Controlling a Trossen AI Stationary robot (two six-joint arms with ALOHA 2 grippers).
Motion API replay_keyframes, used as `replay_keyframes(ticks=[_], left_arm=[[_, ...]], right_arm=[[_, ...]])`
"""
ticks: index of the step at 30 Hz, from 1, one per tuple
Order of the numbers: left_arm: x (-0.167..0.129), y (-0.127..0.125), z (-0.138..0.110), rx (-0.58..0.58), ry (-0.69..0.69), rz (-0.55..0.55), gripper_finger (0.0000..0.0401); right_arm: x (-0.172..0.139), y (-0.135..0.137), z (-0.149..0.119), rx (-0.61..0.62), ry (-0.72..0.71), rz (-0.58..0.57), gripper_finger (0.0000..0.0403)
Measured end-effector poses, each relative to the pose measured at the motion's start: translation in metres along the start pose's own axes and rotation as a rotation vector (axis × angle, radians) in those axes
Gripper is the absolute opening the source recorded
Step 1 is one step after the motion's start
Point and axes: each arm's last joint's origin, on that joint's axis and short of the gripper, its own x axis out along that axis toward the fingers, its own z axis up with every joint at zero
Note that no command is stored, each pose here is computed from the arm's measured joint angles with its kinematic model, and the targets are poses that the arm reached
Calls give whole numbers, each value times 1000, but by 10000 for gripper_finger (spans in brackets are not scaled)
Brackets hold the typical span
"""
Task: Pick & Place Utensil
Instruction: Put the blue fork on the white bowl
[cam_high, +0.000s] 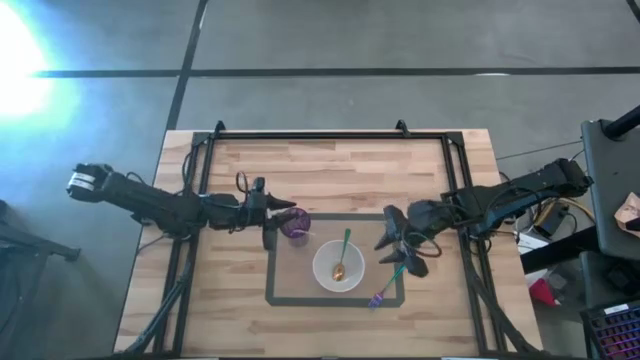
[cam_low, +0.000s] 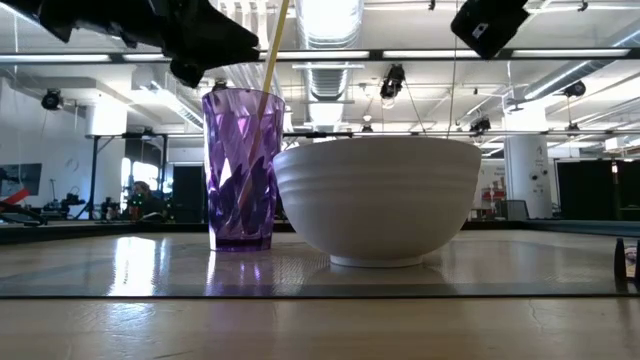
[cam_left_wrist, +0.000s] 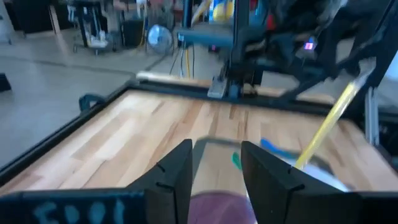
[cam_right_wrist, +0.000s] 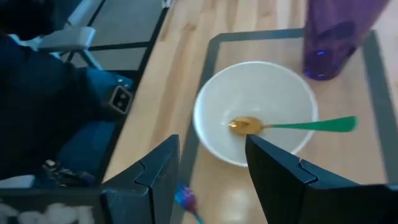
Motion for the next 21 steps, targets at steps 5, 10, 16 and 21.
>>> replay_keyframes(ticks=[5, 10, 16, 21], left_arm=[[-5, 0, 17, 46, 117, 15, 131], [-12, -1, 40, 78, 230, 24, 129], [-22, -2, 65, 99, 322, 28, 128], [-28, -3, 74, 80, 358, 22, 126]], right_arm=[[2, 12, -5, 29, 20, 38, 178], [7, 26, -12, 23, 57, 74, 178], [20, 37, -19, -17, 102, 58, 178], [33, 43, -24, -84, 150, 65, 178]])
